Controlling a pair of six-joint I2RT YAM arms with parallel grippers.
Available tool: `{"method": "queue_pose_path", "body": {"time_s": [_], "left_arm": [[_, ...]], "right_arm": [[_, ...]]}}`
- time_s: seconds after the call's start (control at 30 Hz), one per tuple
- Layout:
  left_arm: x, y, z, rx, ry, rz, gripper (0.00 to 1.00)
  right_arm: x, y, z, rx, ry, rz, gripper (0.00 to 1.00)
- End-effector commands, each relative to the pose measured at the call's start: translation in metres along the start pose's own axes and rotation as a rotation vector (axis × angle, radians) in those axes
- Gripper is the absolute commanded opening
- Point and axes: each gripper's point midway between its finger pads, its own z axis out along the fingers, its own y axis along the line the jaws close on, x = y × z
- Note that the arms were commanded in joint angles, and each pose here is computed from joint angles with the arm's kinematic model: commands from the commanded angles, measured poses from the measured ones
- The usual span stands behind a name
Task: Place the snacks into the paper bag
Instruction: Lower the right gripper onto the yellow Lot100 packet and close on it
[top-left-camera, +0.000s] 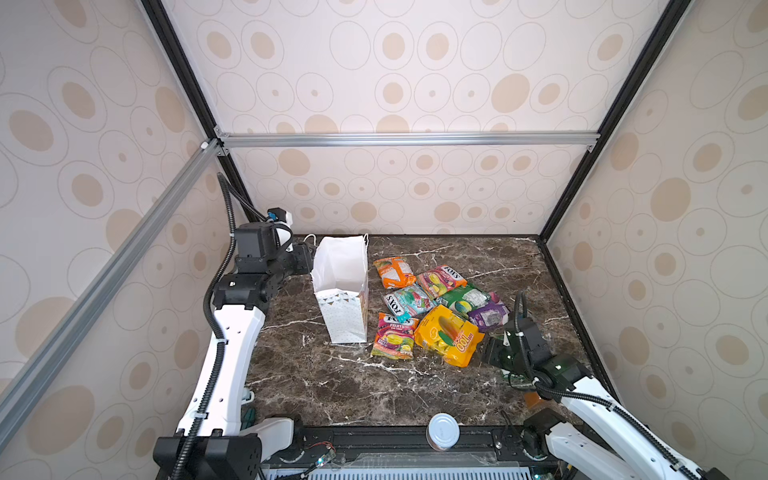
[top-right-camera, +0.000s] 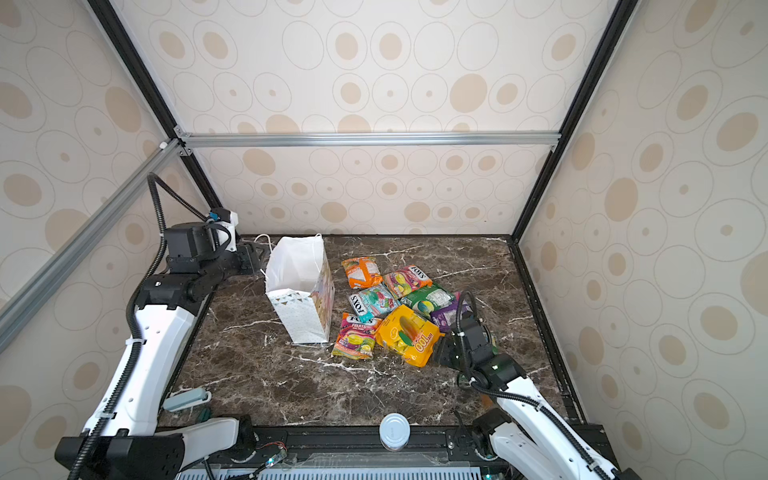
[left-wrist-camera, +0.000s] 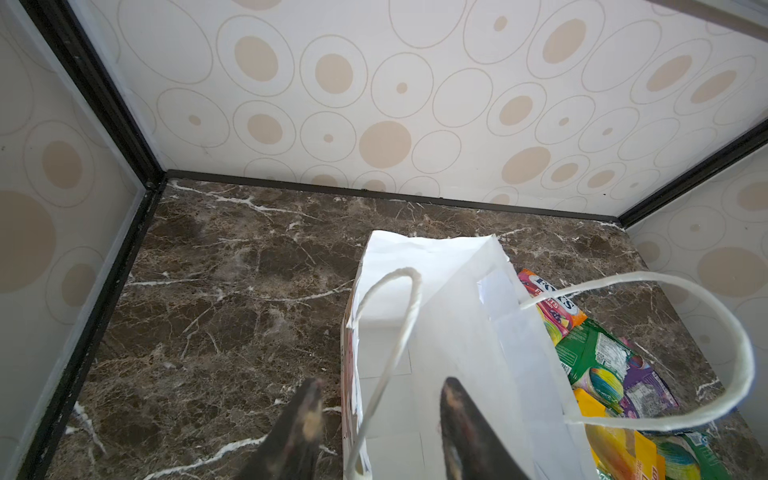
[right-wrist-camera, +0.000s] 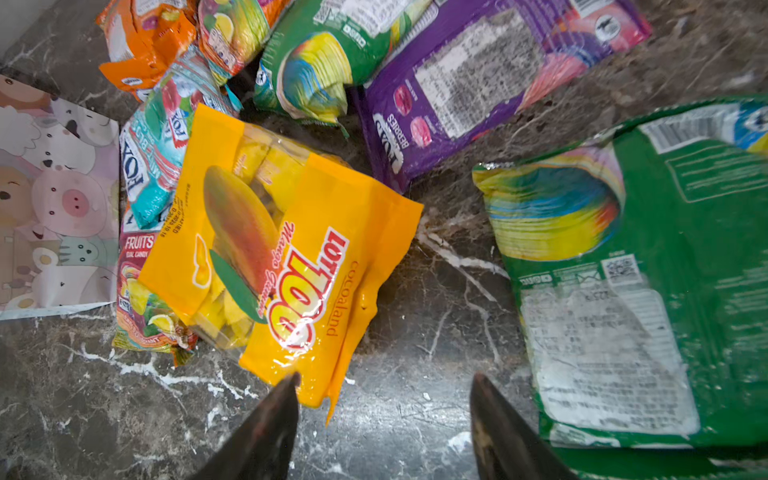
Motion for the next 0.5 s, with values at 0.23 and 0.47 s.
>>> {"method": "queue_pose_path", "body": {"time_s": [0.23, 0.47], "left_arm": [[-0.004, -0.001, -0.003, 0.008, -0.022, 0.029, 0.27], [-0.004, -0.003, -0.003, 0.025, -0.029, 0.016, 0.04]], "right_arm": [[0.01, 0.012, 0.024, -0.102, 0.017, 0.052, 0.65], [0.011, 0.019, 0.036, -0.122, 0.047, 0.03, 0.62]]}}
